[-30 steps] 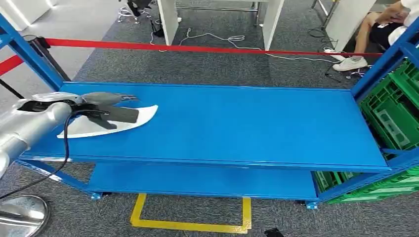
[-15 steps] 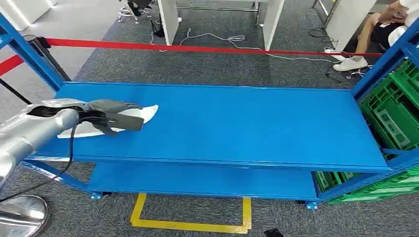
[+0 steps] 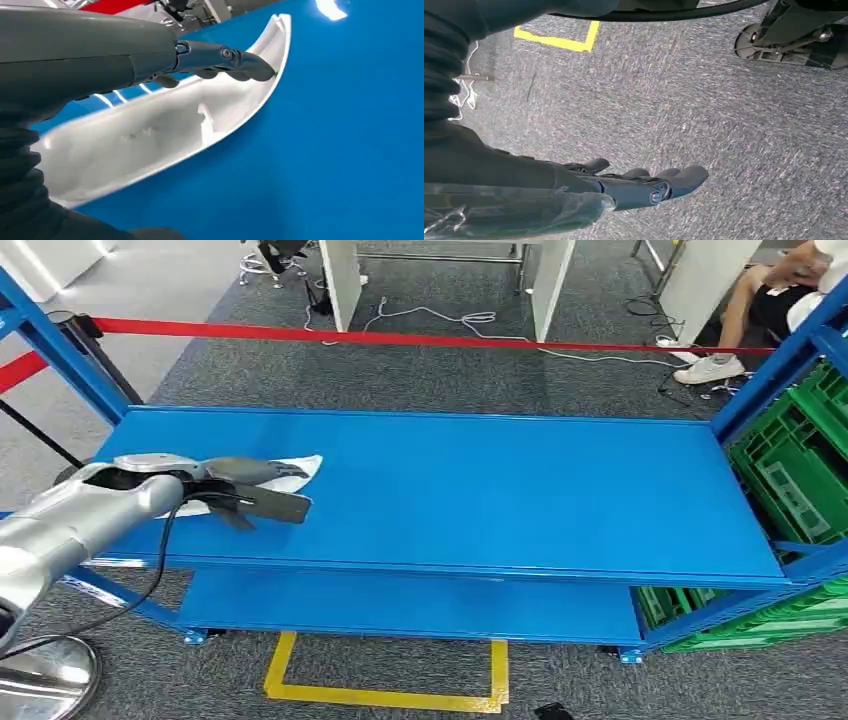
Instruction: Take the parts from the cabinet and place them on the table.
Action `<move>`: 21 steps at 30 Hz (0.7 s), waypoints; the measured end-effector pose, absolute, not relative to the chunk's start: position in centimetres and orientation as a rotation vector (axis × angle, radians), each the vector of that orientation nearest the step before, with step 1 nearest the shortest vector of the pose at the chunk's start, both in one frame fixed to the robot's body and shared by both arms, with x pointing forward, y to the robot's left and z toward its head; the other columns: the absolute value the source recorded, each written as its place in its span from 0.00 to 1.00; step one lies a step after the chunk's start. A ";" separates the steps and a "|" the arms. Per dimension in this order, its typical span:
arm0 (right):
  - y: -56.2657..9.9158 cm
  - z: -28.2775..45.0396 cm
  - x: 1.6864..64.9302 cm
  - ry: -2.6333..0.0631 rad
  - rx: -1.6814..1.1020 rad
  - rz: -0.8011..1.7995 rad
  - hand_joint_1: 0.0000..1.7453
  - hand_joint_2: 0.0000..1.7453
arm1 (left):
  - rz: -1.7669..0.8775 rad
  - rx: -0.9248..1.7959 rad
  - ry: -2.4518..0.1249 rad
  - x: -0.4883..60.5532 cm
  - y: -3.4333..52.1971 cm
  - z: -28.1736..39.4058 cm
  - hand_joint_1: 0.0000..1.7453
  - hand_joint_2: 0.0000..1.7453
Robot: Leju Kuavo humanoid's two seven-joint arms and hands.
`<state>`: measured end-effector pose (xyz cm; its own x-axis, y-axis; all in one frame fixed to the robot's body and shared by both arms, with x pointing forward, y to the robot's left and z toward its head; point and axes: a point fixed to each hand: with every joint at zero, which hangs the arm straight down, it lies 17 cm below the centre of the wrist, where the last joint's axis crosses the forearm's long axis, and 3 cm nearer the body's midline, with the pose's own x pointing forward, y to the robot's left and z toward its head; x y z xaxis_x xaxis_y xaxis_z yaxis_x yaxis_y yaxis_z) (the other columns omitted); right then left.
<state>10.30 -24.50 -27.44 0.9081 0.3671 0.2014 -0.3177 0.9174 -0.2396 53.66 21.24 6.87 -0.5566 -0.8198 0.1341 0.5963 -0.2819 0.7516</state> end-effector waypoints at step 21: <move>-24.5 -27.4 10.3 -0.250 -0.201 0.344 0.00 1.00 | -1.945 0.592 -1.002 54.2 26.3 3.7 0.79 1.00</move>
<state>10.29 -24.45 -27.44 0.9115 0.3556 0.2067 -0.3064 0.9223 -0.2354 54.18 26.27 3.75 -0.5293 -0.8479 -0.0289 0.4688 -0.3207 0.8230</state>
